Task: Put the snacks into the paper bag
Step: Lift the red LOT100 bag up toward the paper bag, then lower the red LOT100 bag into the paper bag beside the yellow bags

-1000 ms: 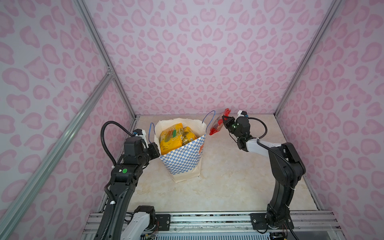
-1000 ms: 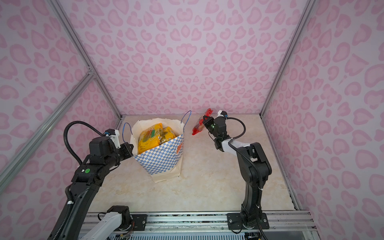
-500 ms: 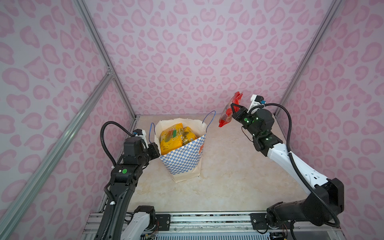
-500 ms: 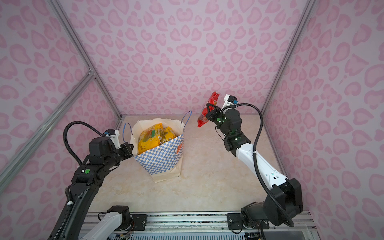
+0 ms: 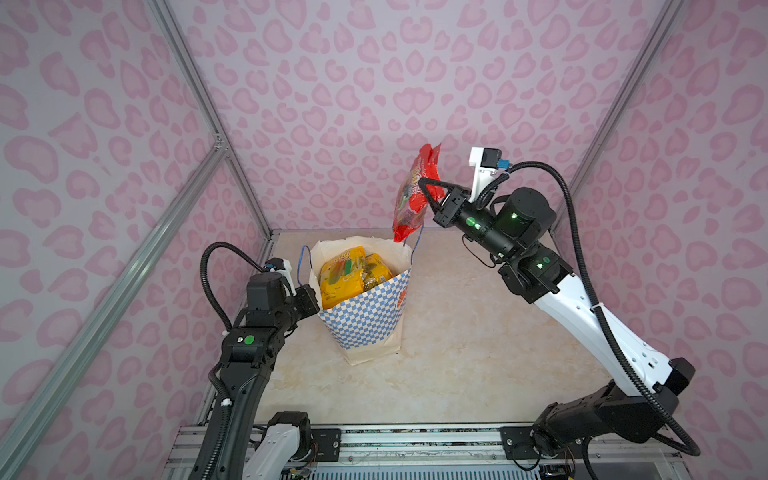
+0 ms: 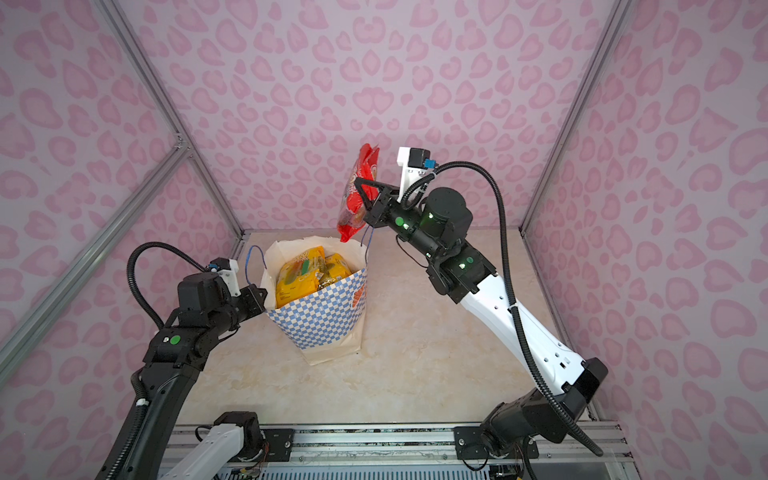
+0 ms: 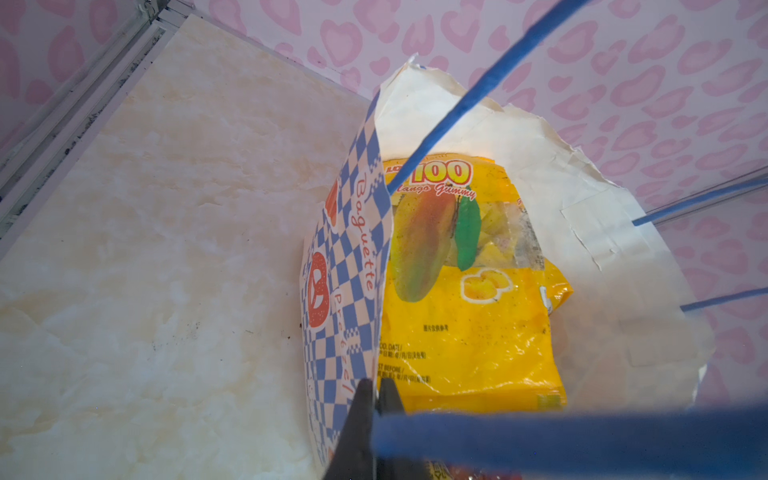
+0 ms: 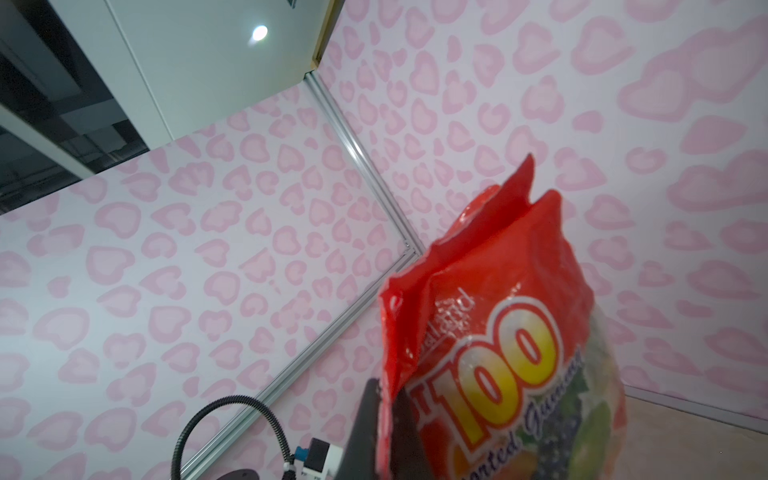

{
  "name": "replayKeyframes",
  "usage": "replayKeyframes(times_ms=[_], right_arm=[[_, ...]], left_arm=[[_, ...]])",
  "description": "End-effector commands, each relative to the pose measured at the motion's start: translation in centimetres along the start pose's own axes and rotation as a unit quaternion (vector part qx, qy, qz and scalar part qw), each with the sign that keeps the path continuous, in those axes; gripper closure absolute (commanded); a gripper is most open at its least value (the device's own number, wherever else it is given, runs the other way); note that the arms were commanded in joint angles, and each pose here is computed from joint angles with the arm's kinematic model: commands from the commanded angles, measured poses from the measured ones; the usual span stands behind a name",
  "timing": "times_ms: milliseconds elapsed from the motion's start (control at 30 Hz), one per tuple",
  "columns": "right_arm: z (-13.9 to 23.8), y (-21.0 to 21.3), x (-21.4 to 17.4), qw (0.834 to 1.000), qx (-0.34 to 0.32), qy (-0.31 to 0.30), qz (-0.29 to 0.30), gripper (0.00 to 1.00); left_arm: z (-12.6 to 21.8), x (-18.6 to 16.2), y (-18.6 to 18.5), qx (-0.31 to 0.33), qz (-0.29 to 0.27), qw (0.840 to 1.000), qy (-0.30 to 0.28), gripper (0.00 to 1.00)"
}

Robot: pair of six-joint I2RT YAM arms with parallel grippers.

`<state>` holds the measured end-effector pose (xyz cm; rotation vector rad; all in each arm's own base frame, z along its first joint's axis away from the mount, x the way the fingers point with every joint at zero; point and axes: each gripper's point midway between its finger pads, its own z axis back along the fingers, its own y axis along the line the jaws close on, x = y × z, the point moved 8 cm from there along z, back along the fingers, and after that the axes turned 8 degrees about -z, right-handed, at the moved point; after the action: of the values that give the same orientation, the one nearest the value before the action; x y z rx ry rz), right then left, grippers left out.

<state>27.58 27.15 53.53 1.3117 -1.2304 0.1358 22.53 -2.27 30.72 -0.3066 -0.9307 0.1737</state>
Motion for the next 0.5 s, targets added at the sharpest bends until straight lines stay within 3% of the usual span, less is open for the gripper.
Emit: replayKeyframes(times_ms=[0, 167, 467], right_arm=[[-1.6, 1.6, -1.5, 0.998, 0.039, 0.033, 0.033, 1.00], [-4.8, 0.5, -4.9, 0.994, 0.033, 0.103, 0.030, 1.00], [-6.8, -4.8, -8.3, 0.985, -0.048, 0.157, 0.049, 1.00]], left_arm=[[-0.2, 0.5, -0.1, -0.006, -0.003, 1.000, -0.016, 0.92], [0.1, 0.5, -0.1, -0.006, -0.003, 1.000, -0.020, 0.92], [0.3, 0.5, -0.2, -0.009, -0.004, 1.000, -0.024, 0.91]])
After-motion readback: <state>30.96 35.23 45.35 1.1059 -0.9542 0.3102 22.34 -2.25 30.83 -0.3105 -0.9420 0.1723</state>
